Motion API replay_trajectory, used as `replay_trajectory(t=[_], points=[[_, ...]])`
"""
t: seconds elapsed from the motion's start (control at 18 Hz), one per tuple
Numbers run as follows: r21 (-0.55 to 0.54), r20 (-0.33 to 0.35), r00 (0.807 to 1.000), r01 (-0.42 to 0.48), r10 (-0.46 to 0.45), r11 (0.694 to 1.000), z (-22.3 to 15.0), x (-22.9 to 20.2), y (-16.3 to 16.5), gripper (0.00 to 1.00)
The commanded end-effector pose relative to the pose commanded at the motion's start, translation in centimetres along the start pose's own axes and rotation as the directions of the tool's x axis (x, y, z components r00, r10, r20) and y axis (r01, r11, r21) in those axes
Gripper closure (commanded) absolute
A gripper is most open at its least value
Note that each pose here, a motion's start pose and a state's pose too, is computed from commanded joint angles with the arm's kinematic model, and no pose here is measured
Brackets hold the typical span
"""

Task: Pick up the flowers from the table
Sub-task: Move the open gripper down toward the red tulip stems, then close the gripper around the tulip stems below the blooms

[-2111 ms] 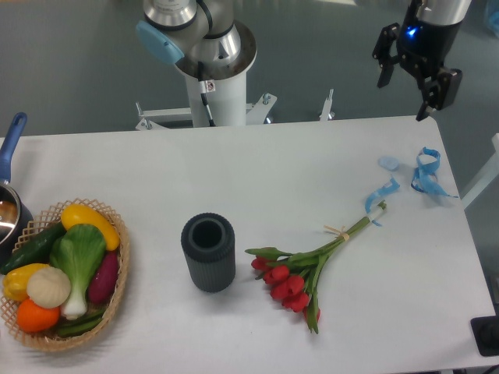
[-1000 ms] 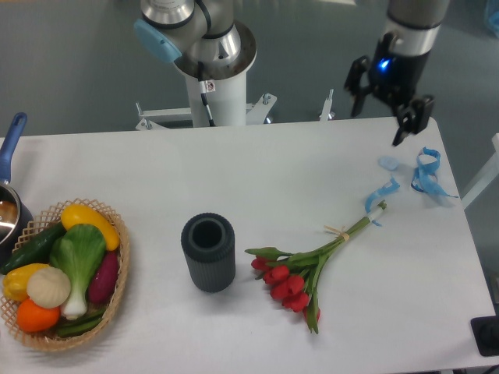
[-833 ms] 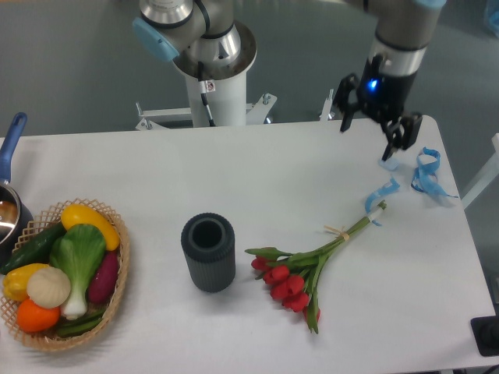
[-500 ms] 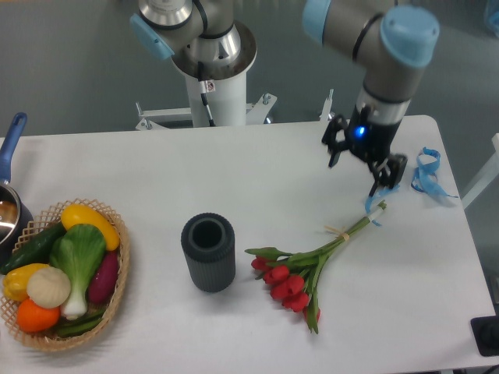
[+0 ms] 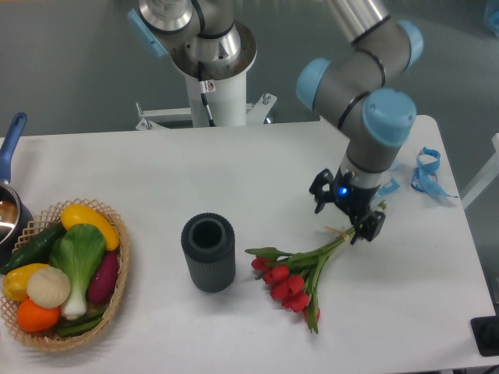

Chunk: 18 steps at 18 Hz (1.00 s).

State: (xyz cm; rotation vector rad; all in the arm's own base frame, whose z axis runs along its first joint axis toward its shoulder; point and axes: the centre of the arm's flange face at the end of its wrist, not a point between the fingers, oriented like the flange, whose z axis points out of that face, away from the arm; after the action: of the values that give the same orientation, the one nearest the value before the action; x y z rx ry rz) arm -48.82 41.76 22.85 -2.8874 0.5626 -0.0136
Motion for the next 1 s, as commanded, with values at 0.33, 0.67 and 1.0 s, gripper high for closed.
replay_trajectory(t=[0.33, 0.67, 1.0], points=[[-0.001, -0.016, 1.000, 0.019, -0.019, 1.000, 2.8, -0.3, -1.3, 0.00], [-0.026, -0.014, 0.999, 0.039, -0.040, 0.999, 5.0, 0.2, -2.0, 0.00], [-0.029, 0.017, 0.997, 0.071, -0.070, 0.997, 4.6, -0.2, -2.5, 0.59]])
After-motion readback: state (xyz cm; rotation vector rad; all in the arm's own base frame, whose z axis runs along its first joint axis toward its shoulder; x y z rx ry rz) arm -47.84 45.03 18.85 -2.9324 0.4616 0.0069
